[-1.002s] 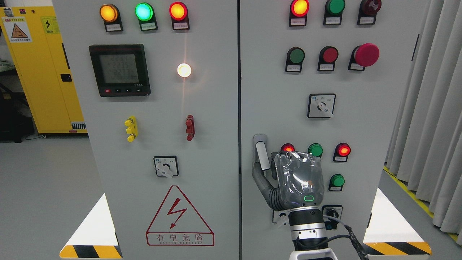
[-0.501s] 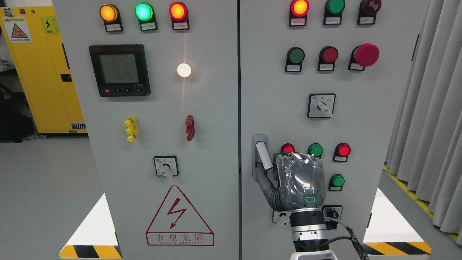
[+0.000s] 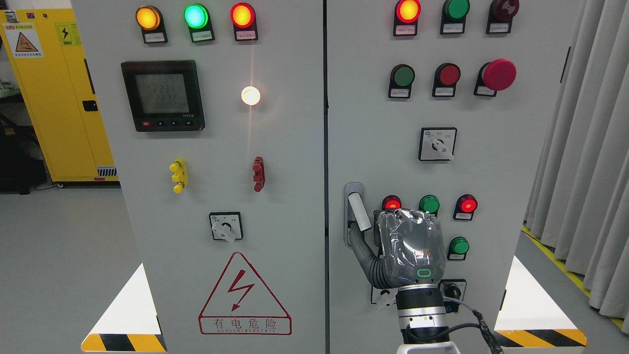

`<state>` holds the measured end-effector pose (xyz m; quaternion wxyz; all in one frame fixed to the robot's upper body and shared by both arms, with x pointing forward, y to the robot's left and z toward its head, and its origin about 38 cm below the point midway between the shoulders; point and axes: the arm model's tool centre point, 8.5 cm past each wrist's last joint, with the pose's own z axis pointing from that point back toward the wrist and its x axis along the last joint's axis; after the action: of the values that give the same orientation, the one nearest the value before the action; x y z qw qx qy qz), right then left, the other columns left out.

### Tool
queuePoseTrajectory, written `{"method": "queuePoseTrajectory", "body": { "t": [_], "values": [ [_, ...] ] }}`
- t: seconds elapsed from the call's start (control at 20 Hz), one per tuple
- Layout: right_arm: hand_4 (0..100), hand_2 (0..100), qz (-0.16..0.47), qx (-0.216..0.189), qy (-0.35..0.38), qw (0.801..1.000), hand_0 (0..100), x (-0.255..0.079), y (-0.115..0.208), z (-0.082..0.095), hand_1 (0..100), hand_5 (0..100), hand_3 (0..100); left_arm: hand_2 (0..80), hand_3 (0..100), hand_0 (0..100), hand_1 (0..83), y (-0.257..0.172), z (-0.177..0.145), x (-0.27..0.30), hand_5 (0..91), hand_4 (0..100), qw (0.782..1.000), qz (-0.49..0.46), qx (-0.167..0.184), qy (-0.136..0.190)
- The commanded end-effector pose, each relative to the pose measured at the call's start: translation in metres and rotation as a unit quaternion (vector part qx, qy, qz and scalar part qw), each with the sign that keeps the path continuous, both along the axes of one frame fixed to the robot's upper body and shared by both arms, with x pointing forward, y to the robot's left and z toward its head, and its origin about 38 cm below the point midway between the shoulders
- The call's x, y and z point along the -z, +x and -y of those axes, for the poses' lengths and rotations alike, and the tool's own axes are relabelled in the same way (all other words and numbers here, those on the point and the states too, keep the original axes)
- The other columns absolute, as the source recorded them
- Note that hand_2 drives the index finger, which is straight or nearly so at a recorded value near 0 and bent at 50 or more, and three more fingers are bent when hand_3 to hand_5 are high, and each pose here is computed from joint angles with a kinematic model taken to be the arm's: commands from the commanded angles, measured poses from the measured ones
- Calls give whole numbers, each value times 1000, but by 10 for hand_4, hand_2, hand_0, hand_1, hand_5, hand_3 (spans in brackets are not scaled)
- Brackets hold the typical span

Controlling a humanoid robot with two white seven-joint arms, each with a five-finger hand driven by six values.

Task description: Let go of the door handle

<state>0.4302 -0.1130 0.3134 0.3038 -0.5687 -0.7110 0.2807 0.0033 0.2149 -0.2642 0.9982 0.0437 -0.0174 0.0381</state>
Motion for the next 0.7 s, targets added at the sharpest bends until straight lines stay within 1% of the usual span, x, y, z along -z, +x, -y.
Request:
{"method": "queuePoseTrajectory", "body": {
  "t": [0.0,0.65],
  "values": [
    [1000,911,1,3,4,1000,587,-1,-1,3,423,1000,1000,0,0,120,556,-7,1,0,0,0,1000,-2,-1,-2],
    [1000,912,-1,9,8,1000,587,0,0,9,409,1000,1000,0,0,120,556,-6,1,0,0,0,1000,-1,-1,-2]
  ]
}}
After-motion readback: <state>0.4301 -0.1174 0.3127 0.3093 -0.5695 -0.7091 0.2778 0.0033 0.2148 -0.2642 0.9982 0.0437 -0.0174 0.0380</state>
